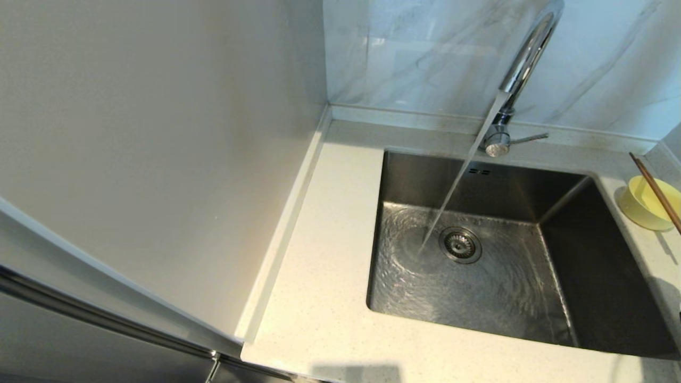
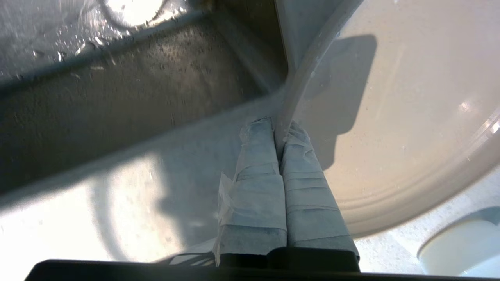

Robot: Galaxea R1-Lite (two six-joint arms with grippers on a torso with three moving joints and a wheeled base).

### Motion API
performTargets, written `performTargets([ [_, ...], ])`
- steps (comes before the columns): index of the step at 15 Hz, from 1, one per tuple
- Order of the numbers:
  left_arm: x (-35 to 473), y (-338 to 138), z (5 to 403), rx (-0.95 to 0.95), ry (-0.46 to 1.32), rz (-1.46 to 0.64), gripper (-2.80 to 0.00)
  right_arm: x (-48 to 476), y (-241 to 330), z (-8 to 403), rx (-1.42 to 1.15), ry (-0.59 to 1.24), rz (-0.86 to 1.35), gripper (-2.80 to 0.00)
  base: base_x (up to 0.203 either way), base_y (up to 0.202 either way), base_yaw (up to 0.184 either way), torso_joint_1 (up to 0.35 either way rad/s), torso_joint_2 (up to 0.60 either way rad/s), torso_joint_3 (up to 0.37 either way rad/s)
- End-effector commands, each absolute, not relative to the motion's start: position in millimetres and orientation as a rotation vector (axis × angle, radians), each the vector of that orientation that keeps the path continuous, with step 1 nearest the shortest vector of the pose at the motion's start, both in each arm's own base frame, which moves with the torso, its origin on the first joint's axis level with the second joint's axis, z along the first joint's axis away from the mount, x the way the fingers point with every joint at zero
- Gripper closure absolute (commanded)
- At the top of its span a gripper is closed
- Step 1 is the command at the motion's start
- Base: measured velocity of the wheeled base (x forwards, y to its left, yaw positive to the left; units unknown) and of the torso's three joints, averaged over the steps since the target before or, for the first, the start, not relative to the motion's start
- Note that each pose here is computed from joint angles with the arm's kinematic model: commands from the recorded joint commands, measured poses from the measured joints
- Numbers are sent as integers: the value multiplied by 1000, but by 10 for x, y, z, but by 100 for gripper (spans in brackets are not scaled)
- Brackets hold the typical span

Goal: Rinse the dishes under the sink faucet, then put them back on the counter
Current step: Pick up the plate, then rinse the plate

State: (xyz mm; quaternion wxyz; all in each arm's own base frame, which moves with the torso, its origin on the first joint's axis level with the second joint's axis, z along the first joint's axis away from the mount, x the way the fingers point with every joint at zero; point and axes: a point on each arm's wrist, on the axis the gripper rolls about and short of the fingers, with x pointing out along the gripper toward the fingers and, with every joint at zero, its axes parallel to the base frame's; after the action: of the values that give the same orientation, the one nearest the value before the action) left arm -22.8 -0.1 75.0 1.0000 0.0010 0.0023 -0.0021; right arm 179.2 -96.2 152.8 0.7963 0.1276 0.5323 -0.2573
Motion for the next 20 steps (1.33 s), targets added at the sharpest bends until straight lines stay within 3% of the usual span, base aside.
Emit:
performTargets([
  [1, -228, -1, 750, 2, 5, -4, 0, 1670, -843, 1600, 254, 1105, -529, 0, 0, 0, 0, 0, 0, 0],
  [13, -228, -1, 750, 2, 5, -4, 0, 1167, -48, 1720, -51, 960, -130, 0, 0, 0, 0, 0, 0, 0],
  [20, -228, -1, 750, 2, 5, -5, 0, 1393, 289, 1856, -142, 806, 92, 0, 0, 0, 0, 0, 0, 0],
])
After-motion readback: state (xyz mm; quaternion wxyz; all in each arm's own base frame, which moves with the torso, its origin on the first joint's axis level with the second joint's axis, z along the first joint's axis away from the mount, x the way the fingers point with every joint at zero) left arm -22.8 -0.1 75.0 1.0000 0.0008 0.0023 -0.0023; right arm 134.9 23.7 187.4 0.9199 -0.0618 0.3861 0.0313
